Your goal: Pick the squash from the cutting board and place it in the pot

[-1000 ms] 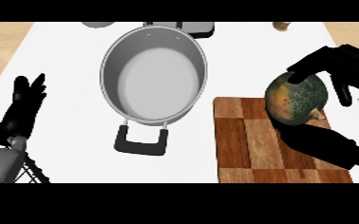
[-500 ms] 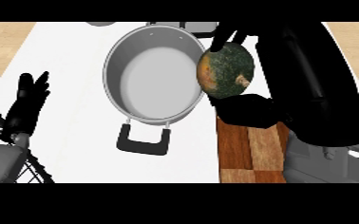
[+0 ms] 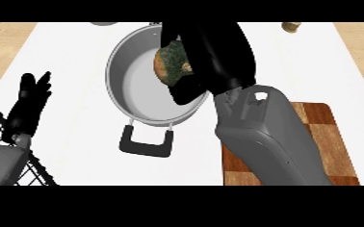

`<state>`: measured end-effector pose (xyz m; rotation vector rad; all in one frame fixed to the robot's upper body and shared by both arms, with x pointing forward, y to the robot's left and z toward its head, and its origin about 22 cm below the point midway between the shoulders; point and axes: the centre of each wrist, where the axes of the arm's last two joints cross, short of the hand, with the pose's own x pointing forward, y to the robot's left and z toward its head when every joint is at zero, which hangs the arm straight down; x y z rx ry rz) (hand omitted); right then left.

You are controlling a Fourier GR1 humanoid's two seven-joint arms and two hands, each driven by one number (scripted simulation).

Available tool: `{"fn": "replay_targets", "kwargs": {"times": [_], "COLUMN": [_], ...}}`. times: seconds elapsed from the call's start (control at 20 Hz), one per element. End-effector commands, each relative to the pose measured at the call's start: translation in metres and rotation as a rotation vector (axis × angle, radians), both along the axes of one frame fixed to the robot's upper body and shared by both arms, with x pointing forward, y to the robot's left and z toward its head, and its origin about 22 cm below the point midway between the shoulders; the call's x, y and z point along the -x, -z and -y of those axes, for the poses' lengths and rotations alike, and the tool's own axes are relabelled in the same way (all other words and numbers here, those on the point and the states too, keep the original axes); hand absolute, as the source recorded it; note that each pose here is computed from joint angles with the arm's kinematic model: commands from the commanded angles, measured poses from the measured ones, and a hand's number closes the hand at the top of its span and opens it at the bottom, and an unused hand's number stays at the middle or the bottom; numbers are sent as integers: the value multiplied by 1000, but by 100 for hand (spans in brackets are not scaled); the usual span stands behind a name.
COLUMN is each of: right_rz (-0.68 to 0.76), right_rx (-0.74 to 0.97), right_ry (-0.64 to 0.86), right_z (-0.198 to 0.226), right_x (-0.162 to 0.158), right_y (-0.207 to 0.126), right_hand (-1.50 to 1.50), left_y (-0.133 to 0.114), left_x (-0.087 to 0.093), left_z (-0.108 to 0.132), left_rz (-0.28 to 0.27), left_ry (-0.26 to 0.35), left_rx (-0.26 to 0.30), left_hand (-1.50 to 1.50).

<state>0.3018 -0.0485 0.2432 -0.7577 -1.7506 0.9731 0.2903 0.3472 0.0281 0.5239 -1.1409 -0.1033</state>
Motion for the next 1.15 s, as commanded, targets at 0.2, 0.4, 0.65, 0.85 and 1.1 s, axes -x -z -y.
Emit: {"fn": "replay_targets", "kwargs": {"times": [0.2,0.4,0.65,0.85,1.1], "right_rz": [-230,-206,-134,-38,24], "right_rx": [-70,-253,-528,-698,-802], "right_ry": [7,-28,4,70,129], "right_z": [-26,-25,-14,8,53], "right_x": [-35,-40,-41,-48,-56], "right_y": [44,52,62,65,59], "right_hand": [-150,-150,-150,-150,-150], "left_y": [7,9,0,4,3], "left_x": [-2,-5,-4,2,16], "left_z": [26,32,16,18,-2], "left_rz": [32,44,31,25,15], "left_ry": [45,66,49,42,9], "left_rx": [10,-6,-3,1,-9], "left_hand": [0,0,0,0,0]}}
